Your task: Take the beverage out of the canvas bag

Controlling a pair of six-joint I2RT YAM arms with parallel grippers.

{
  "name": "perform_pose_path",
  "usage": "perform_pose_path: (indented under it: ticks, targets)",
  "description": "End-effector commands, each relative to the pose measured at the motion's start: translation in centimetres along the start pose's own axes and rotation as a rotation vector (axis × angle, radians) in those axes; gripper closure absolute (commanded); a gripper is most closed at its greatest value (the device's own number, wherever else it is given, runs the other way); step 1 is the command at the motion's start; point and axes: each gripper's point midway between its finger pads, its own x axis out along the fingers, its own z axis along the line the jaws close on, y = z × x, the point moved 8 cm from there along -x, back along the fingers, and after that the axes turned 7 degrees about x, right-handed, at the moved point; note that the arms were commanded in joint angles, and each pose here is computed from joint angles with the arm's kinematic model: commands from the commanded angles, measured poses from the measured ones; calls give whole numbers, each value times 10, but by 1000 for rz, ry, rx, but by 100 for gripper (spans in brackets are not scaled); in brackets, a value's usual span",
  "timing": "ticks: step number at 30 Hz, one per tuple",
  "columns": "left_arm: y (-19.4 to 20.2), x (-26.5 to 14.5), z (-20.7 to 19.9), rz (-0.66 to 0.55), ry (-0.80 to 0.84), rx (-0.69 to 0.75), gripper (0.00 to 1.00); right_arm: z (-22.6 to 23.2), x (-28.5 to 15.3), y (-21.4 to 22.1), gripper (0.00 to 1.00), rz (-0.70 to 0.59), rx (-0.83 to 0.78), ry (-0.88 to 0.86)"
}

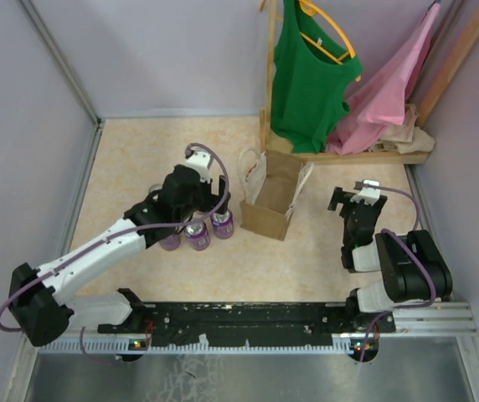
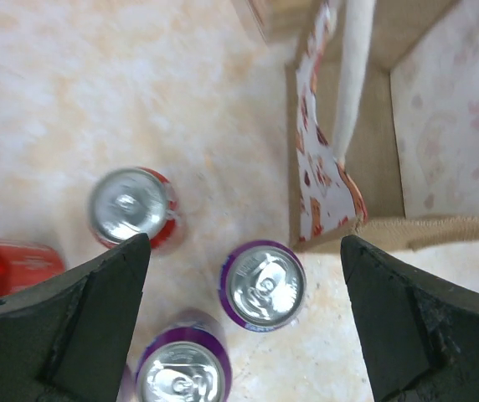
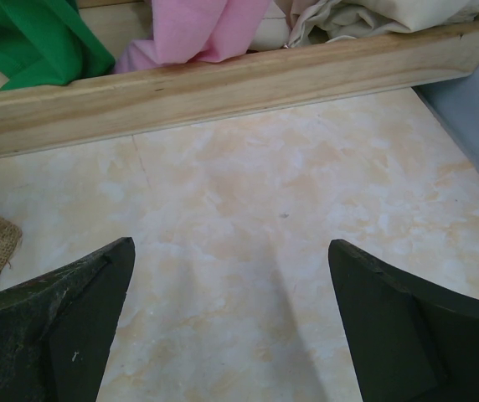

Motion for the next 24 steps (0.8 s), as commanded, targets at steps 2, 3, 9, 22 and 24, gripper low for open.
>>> perform_pose_path:
  ticks: [2, 3, 9, 22, 24]
  targets:
    - [-46, -25, 40, -165, -190, -23, 0, 3, 5, -12, 1, -53, 20, -4]
    - [-49, -28, 52, -170, -207, -42, 0, 3, 5, -12, 1, -52, 20, -4]
    - [-55, -47, 121, -232, -379, -136, 0, 3, 5, -12, 1, -52, 18, -5]
    - [31, -68, 251, -83, -778, -518, 0, 3, 5, -11, 1, -51, 19, -4]
    - [39, -65, 257, -52, -814, -561, 0, 3, 5, -12, 1, -52, 19, -4]
